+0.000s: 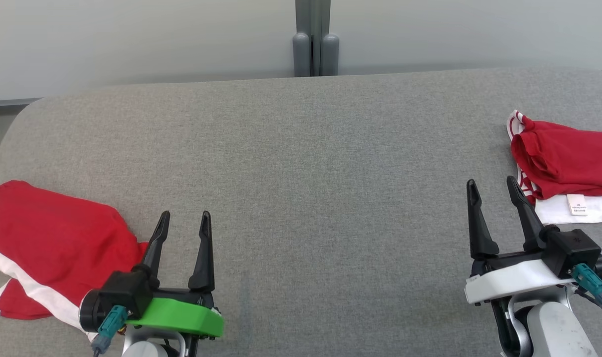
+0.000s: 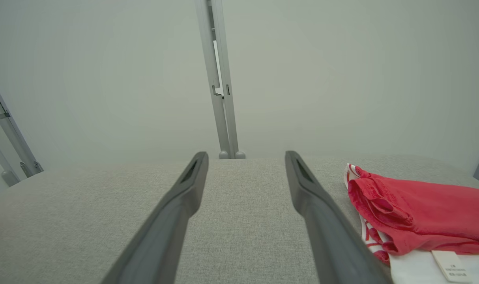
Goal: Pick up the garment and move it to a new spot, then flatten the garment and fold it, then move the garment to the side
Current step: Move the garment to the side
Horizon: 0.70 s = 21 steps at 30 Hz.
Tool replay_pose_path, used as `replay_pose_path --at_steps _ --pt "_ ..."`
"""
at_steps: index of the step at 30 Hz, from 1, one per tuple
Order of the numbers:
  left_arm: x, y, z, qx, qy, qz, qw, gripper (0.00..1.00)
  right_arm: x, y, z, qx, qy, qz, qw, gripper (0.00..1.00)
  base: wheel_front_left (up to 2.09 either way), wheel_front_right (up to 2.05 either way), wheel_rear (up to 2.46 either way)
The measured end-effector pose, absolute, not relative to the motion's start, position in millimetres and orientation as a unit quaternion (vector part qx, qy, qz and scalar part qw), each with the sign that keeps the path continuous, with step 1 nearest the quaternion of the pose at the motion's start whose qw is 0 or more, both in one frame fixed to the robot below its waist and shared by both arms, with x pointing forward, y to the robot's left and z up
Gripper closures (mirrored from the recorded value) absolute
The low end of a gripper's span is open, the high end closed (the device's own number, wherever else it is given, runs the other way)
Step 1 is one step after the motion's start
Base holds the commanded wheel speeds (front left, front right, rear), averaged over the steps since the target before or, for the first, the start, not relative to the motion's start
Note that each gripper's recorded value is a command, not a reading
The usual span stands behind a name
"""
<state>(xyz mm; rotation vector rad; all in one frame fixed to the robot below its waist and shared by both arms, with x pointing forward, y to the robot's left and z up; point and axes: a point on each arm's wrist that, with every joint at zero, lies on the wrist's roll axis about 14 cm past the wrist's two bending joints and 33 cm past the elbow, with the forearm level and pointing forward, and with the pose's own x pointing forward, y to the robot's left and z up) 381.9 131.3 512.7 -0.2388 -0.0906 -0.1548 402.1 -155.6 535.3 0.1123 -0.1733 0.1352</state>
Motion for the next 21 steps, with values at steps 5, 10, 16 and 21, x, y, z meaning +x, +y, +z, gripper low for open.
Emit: replay_pose_path --at_steps 5,10,16,21 --pt "381.3 128.1 510.0 -0.117 -0.040 -0.078 0.989 0.00 400.9 -154.6 536.3 0.068 -0.088 0.068 0.991 0.00 0.00 0.00 0.00" --pt "381.7 128.2 509.9 -0.117 -0.040 -0.077 0.989 0.00 401.1 -154.8 537.8 0.072 -0.091 0.068 0.991 0.00 0.00 0.00 0.00" --pt "381.6 126.7 508.1 -0.117 -0.037 -0.078 0.989 0.00 400.5 -152.9 536.2 0.074 -0.088 0.070 0.991 0.00 0.00 0.00 0.00" --pt "380.8 123.1 507.9 -0.117 -0.036 -0.083 0.989 0.00 399.8 -152.8 536.6 0.073 -0.088 0.070 0.991 0.00 0.00 0.00 0.00"
